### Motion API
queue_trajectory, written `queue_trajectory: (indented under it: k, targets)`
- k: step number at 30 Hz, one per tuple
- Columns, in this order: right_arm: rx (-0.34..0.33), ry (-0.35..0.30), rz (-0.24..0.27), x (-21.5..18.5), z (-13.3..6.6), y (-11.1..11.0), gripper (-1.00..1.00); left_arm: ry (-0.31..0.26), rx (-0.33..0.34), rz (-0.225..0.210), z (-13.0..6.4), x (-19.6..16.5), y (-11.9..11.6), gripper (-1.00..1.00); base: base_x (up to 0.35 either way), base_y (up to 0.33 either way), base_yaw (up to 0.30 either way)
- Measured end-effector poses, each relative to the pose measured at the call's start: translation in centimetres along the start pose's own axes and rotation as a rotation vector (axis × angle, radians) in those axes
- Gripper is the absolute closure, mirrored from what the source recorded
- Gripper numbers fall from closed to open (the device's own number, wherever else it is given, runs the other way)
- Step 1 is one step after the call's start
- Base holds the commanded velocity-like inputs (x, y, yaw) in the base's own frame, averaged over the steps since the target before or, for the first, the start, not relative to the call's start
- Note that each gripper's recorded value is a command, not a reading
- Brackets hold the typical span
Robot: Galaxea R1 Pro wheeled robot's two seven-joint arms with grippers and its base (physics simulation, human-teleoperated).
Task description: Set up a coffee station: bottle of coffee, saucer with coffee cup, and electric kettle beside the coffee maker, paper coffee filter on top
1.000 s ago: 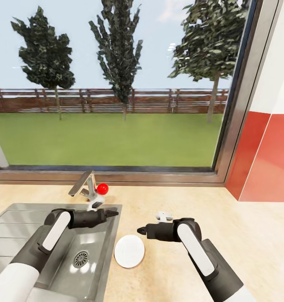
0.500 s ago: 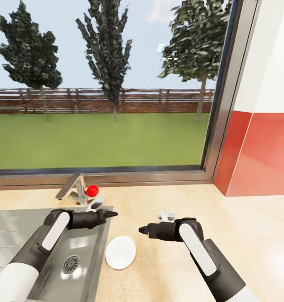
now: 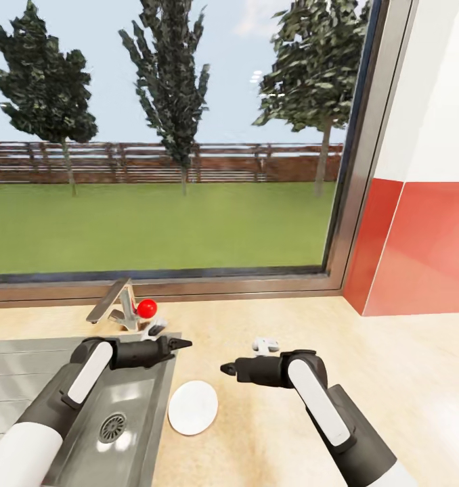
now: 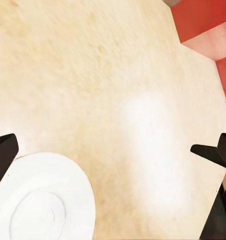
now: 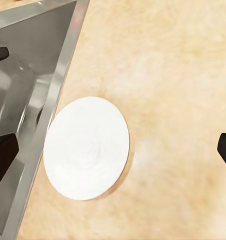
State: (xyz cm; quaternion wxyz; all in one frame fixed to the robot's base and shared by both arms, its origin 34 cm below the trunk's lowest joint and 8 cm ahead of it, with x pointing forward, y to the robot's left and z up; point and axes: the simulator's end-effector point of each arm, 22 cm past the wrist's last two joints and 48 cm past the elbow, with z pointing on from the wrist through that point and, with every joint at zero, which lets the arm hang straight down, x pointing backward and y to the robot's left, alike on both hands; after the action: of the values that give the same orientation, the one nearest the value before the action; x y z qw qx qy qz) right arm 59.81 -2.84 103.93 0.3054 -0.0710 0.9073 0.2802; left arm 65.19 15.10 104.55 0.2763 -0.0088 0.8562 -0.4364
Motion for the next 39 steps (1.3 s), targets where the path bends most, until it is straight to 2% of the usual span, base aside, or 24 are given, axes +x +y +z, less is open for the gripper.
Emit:
queue_trajectory:
  k: [2,4,10,15,17,25,39]
  targets:
    - [-0.001,0.002,0.0,0.1,0.0,0.1,-1.0,0.004,0.009,-0.008,-0.1,0.2,0.2,-1.0,0.0,0.0,0.0]
    - [-0.001,0.015,0.006,0.9,0.2,0.0,-1.0,0.008,-0.004,-0.019,-0.8,0.3,1.5,-1.0,0.0,0.0,0.0]
    - [0.001,0.033,0.017,2.1,0.5,-0.3,-1.0,0.011,-0.03,-0.032,-1.6,0.4,3.0,-1.0,0.0,0.0,0.0]
    - [0.01,0.07,0.038,3.5,1.4,-0.8,-1.0,0.034,-0.055,-0.084,-1.5,1.6,5.1,-1.0,0.0,0.0,0.0]
    - [0.011,0.09,0.051,4.2,1.9,-0.9,-1.0,0.039,-0.058,-0.092,-1.4,1.9,5.3,-1.0,0.0,0.0,0.0]
    - [0.004,0.124,0.074,5.4,3.0,-0.3,-1.0,0.045,-0.056,-0.095,-1.2,2.1,5.3,-1.0,0.0,0.0,0.0]
    - [-0.007,0.111,0.075,4.9,2.8,0.1,-1.0,0.033,-0.05,-0.084,-1.4,1.4,4.9,-1.0,0.0,0.0,0.0]
